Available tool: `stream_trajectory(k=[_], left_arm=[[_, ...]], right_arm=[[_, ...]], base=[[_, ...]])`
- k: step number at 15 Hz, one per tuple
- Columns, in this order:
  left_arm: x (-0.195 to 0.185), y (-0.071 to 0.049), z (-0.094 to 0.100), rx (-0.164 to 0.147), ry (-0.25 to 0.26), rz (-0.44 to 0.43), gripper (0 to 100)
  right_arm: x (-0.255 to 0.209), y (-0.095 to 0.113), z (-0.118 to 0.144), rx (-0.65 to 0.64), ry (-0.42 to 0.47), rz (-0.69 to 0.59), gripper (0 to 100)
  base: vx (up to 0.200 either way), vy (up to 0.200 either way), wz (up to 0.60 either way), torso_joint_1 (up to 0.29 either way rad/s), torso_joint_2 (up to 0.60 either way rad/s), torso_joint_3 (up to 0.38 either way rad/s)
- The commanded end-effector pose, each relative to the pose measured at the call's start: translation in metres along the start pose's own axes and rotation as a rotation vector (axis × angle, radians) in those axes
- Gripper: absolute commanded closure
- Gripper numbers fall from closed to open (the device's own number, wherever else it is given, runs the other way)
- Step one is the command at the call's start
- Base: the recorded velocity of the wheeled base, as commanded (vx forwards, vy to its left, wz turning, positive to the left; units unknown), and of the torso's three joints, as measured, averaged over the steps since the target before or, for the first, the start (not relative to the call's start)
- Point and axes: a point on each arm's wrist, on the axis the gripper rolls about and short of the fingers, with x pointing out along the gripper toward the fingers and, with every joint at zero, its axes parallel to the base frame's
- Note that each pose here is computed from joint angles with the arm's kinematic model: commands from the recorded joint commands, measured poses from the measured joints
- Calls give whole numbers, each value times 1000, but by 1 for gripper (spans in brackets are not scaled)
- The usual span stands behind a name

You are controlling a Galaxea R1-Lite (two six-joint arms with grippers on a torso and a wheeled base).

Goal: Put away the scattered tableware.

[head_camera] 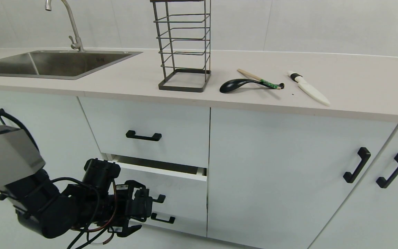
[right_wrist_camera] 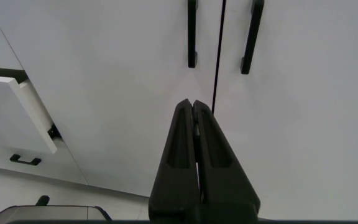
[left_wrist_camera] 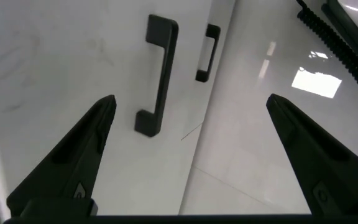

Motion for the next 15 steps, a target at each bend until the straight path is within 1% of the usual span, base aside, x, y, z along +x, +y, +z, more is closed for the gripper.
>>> stream_trajectory(k=[1, 4, 5, 7, 8, 10, 11, 12, 14, 15], left_arm=[[-26, 7, 11, 22, -32, 84, 0], [-40, 10, 15, 9, -46, 128, 0], [-45, 12, 20, -4, -61, 148, 0], [-48, 13, 22, -15, -67, 157, 0], [-45, 15, 21, -19, -68, 161, 0], [-34, 20, 20, -30, -63, 147, 0], [-23, 27, 20, -28, -63, 144, 0], [-12, 38, 21, -24, -66, 154, 0], [4, 46, 19, -22, -64, 149, 0], [10, 45, 18, -23, -60, 137, 0]], right_arm=[[0, 0, 0, 0, 2, 1, 100], [0, 0, 0, 0, 2, 1, 100], [0, 0, 0, 0, 2, 1, 100], [0, 0, 0, 0, 2, 1, 100], [0, 0, 0, 0, 2, 1, 100], [0, 0, 0, 0, 2, 1, 100], [0, 0, 0, 0, 2, 1, 100], [0, 0, 0, 0, 2, 1, 100], [0, 0, 0, 0, 2, 1, 100], [0, 0, 0, 0, 2, 1, 100]], base=[[0, 0, 0, 0, 0, 0], [0, 0, 0, 0, 0, 0], [0, 0, 0, 0, 0, 0], [0, 0, 0, 0, 0, 0], [0, 0, 0, 0, 0, 0], [0, 0, 0, 0, 0, 0], [0, 0, 0, 0, 0, 0], [0, 0, 0, 0, 0, 0], [0, 0, 0, 0, 0, 0], [0, 0, 0, 0, 0, 0]])
